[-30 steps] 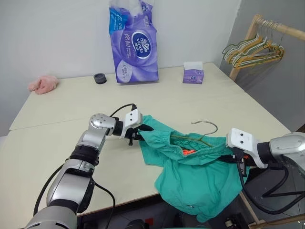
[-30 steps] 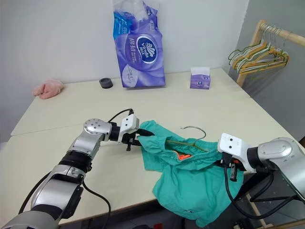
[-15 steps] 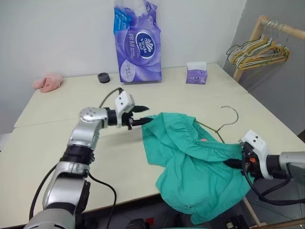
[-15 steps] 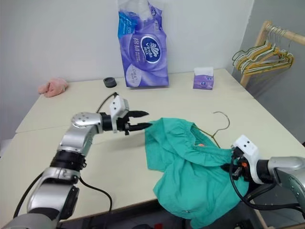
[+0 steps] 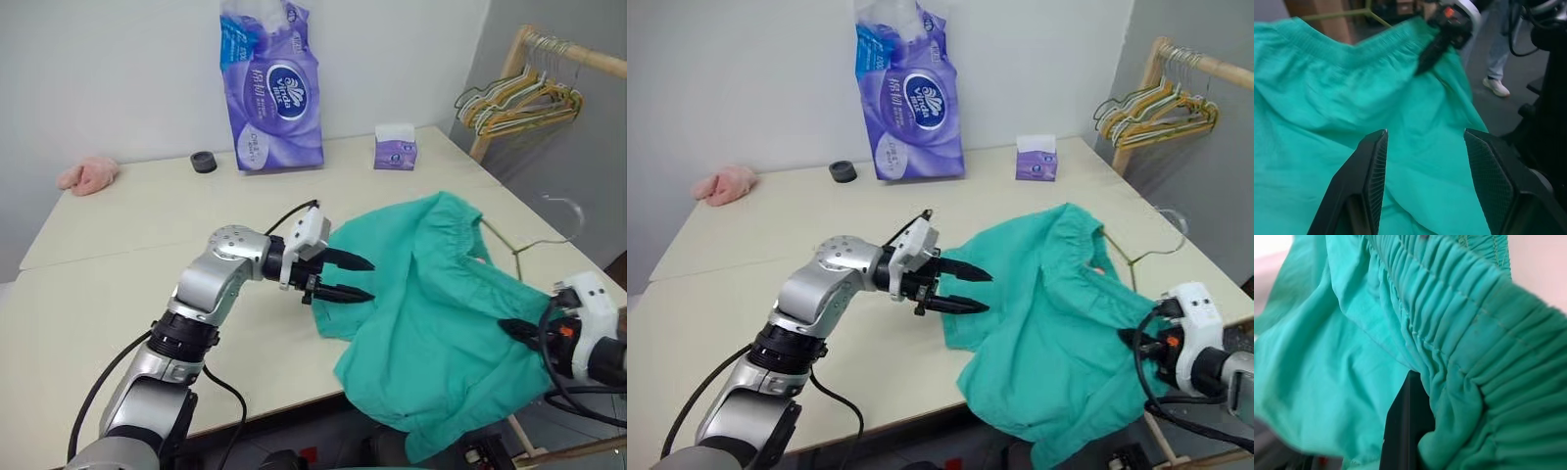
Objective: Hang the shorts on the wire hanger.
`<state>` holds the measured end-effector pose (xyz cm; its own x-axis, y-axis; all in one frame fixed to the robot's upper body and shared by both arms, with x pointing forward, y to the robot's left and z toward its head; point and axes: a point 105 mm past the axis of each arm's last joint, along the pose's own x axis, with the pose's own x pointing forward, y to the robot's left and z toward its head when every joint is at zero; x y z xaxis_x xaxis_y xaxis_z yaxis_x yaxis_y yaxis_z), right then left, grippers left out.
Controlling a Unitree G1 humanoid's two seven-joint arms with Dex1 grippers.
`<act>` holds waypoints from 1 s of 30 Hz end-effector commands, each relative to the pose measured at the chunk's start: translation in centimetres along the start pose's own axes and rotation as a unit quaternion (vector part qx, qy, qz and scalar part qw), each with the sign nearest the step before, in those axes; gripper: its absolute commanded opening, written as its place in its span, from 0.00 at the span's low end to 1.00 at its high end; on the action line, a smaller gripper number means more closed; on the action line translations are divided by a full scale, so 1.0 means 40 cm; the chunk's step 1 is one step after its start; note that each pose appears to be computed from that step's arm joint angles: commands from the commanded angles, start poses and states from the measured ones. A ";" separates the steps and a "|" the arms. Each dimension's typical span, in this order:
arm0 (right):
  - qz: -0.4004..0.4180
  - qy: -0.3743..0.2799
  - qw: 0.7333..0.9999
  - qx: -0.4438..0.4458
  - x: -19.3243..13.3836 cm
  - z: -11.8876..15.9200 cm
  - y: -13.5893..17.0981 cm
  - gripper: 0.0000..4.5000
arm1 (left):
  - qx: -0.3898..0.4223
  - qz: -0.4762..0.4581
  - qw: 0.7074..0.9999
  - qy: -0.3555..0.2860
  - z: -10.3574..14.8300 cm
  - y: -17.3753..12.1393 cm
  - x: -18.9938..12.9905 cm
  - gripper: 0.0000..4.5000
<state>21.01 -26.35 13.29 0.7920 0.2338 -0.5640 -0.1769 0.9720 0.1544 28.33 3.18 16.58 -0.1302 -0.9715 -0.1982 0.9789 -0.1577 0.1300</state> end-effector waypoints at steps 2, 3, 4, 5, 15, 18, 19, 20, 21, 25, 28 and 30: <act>-0.101 -0.050 0.993 0.041 -0.081 0.065 -0.113 0.00 | 0.059 -0.026 0.998 -0.014 0.055 0.004 0.063 0.58; -0.114 -0.054 0.991 0.046 -0.096 0.080 -0.131 0.00 | 0.065 -0.031 0.997 -0.019 0.061 0.003 0.074 0.58; -0.126 -0.059 0.989 0.053 -0.112 0.098 -0.148 0.00 | 0.072 -0.038 0.996 -0.029 0.071 -0.001 0.085 0.58; -0.137 -0.064 0.987 0.059 -0.125 0.114 -0.162 0.00 | 0.076 -0.044 0.995 -0.036 0.078 -0.003 0.094 0.58; -0.304 -0.100 0.939 0.124 -0.257 0.266 -0.317 0.00 | 0.163 0.049 0.978 -0.119 0.219 0.061 0.184 0.58; -0.339 -0.106 0.923 0.151 -0.285 0.303 -0.357 0.00 | 0.191 0.051 0.973 -0.122 0.236 0.049 0.207 0.58; -0.343 -0.106 0.920 0.156 -0.289 0.310 -0.364 0.00 | 0.192 0.050 0.972 -0.126 0.241 0.045 0.211 0.58; -0.345 -0.104 0.919 0.158 -0.290 0.313 -0.367 0.00 | 0.191 0.050 0.972 -0.129 0.244 0.043 0.213 0.58; -0.351 -0.105 0.916 0.162 -0.294 0.322 -0.378 0.00 | 0.193 0.051 0.971 -0.133 0.252 0.042 0.216 0.58; -0.380 -0.108 0.902 0.173 -0.311 0.352 -0.439 0.00 | 0.203 0.067 0.965 -0.153 0.290 0.047 0.236 0.58; -0.391 -0.098 0.899 0.171 -0.314 0.355 -0.472 0.00 | 0.205 0.079 0.961 -0.168 0.317 0.054 0.248 0.58; -0.408 -0.089 0.893 0.165 -0.320 0.348 -0.506 0.00 | 0.194 0.087 0.959 -0.188 0.346 0.058 0.259 0.58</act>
<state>23.13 -48.00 26.97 0.6621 -0.5339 -0.5259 0.6442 0.7640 0.0355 27.24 -9.49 26.43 -0.0954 -0.9828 0.1580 0.8756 -0.0073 0.4829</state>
